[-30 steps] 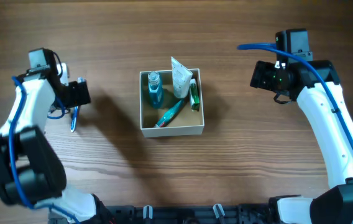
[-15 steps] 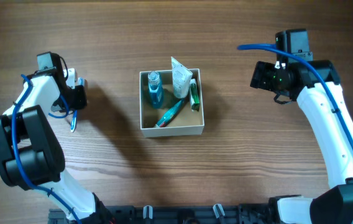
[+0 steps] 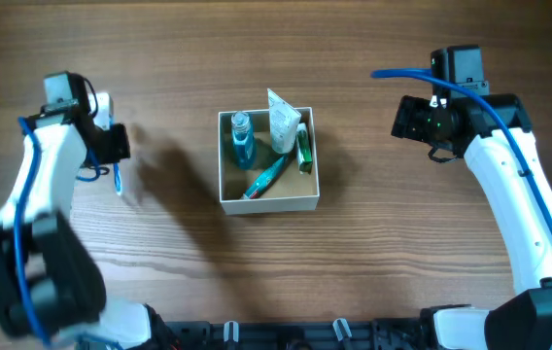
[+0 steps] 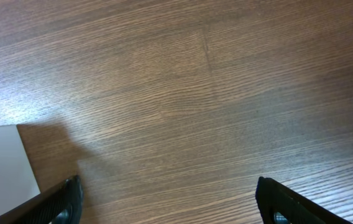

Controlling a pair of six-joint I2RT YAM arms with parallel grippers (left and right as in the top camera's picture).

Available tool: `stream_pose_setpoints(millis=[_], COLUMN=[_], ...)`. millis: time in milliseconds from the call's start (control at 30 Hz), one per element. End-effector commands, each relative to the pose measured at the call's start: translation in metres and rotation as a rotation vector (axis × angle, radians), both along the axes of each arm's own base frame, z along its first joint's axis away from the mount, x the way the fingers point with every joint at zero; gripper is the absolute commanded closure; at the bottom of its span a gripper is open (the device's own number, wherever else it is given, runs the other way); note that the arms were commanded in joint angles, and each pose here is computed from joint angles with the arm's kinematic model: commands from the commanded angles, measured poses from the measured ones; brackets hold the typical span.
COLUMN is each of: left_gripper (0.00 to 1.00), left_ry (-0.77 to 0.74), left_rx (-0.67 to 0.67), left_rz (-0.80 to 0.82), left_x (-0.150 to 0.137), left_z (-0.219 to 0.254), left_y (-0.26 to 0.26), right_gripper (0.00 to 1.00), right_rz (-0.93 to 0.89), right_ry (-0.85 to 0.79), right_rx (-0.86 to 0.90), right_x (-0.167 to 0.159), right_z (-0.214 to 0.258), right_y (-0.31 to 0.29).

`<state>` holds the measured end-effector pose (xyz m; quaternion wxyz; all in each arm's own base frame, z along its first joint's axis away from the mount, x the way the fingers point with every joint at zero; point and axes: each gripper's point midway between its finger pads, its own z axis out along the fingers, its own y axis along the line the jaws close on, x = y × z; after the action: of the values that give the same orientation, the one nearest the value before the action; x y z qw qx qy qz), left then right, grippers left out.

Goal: Pack container
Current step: 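Grasp the blue Colgate toothbrush with the left gripper, then place the toothbrush into the box with the left gripper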

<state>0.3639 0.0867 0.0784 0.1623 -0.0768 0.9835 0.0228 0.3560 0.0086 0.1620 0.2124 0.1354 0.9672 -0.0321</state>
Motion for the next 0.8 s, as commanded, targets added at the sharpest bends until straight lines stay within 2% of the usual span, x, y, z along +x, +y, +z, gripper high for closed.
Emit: stream_pose_setpoints(millis=[0,100,167,300,467,667,767], left_gripper=[0.96,0.96,0.96,0.96,0.96,0.95,0.84], left_ry=[-0.239,-0.337,-0.347,-0.32,-0.291,-0.189,-0.175], left_rx=[-0.006,-0.045,-0.031,0.01,0.052,0.049,0.057], left_rz=[-0.123,-0.311,-0.507,-0.903,-1.237,-1.275,-1.253], left_x=[0.007,-0.002,-0.014,-0.043,-0.069,-0.066,-0.054], left_z=[0.089,0.125,0.132,0.122,0.099,0.06,0.048], left_y=[-0.045,-0.11,-0.155,-0.235,-0.3,-0.312,-0.309], right_gripper=[0.11,0.1,0.11,0.11,0.11,0.11,0.11], right_rz=[0.004,0.004,0.004,0.004,0.004,0.004,0.004], right_ry=[0.011,0.01,0.008,0.007,0.007,0.007,0.008], right_rx=[0.002,0.002,0.003,0.003,0.003,0.003,0.002], right_x=[0.0,0.0,0.0,0.001,0.001,0.001,0.0], right_z=[-0.004,-0.004,-0.003,-0.003,-0.003,-0.003,-0.003], right_y=[0.001,0.001,0.001,0.001,0.001,0.001,0.001])
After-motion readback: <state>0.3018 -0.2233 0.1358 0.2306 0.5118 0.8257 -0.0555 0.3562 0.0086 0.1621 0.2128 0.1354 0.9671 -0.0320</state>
